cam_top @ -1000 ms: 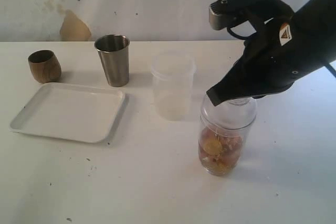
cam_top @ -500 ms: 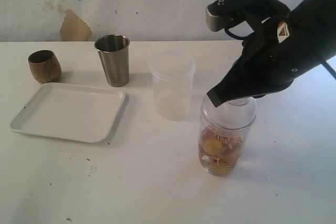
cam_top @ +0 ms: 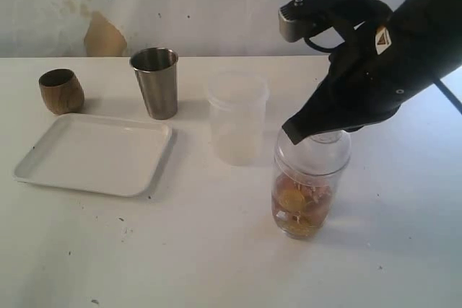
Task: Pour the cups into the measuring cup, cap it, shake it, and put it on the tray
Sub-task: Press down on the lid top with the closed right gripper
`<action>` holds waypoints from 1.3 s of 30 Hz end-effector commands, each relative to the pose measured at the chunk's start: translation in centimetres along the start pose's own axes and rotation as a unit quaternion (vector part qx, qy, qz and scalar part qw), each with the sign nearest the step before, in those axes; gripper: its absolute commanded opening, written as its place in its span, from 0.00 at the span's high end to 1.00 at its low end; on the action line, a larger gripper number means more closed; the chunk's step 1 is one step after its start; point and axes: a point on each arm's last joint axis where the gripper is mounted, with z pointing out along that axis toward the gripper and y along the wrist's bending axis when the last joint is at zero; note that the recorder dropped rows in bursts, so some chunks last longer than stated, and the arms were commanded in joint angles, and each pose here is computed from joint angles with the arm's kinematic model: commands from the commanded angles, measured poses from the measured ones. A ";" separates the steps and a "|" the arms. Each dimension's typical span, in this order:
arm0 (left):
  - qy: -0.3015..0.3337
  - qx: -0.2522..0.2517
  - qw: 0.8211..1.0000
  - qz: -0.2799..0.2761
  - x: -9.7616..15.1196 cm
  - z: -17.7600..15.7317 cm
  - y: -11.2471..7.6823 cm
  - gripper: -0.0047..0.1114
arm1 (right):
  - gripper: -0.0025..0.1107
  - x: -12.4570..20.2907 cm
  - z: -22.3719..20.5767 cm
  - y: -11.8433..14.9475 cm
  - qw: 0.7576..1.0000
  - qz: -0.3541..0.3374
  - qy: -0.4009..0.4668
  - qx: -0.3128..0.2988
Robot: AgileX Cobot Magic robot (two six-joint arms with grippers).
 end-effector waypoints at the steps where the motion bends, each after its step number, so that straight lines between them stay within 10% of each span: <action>1: -0.007 0.000 1.000 0.000 0.0 0.0 0.0 0.96 | 0.98 1.8 2.2 -0.1 0.994 -0.004 0.112 -0.004; 16: -0.007 0.000 1.000 0.000 0.0 0.0 0.0 0.96 | 0.68 -0.5 -0.7 -0.5 0.999 -0.012 0.043 0.002; 31: -0.007 0.000 1.000 0.000 0.0 0.0 0.0 0.96 | 0.70 -3.0 -4.3 -0.9 0.998 -0.006 -0.055 0.011; 35: -0.007 0.000 1.000 0.000 0.0 0.0 0.0 0.96 | 0.94 -2.9 -4.2 -0.9 0.998 -0.007 -0.053 0.011; 39: -0.007 0.000 1.000 0.000 0.0 0.0 0.0 0.96 | 0.98 -3.5 -3.3 -0.9 0.998 -0.009 -0.062 0.011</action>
